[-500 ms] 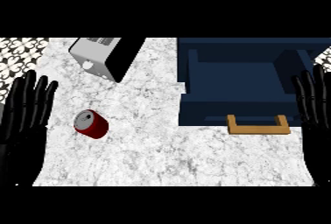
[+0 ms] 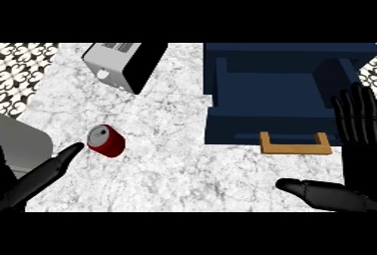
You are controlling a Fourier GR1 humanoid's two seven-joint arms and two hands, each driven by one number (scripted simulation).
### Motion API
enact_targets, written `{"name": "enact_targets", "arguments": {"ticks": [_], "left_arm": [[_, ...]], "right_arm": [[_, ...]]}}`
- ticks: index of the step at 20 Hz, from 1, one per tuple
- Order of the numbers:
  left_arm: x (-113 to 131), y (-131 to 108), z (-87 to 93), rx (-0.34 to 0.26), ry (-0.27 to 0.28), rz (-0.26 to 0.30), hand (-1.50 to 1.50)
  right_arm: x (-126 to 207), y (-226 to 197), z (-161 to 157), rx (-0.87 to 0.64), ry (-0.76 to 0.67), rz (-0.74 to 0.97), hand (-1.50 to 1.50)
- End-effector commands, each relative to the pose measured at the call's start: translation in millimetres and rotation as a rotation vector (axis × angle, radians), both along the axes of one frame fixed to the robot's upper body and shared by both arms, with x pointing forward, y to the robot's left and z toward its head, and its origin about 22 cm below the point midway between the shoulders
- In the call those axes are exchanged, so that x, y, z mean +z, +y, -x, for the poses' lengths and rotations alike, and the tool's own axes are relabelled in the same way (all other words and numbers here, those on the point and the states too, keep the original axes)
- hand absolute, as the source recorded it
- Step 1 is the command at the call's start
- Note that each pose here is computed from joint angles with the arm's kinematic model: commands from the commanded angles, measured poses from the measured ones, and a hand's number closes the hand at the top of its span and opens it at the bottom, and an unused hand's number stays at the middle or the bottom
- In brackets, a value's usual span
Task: Pick up the can, place it into the drawer and close the drawer
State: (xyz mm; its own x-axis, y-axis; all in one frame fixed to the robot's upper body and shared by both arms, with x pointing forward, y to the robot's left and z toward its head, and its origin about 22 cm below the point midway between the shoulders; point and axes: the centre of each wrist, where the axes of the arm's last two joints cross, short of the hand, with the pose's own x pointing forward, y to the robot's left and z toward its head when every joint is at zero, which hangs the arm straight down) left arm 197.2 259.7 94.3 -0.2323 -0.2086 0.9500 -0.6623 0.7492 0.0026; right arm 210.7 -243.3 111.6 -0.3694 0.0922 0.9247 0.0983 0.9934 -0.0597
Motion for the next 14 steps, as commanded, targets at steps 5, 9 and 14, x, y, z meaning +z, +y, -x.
{"name": "enact_targets", "arguments": {"ticks": [5,9,14], "left_arm": [[-13,-45,16.2,0.316,0.091,0.191,-1.5],[4,-70,4.6,0.328,0.059,0.191,-1.5],[-3,-77,-28.5,0.336,0.117,0.169,-1.5]], "right_arm": [[-12,-14,7,-0.051,0.137,-0.031,-1.5],[-10,-17,14,-0.054,0.141,-0.027,-1.5],[4,-39,14,-0.055,0.132,-0.039,-1.5]]}}
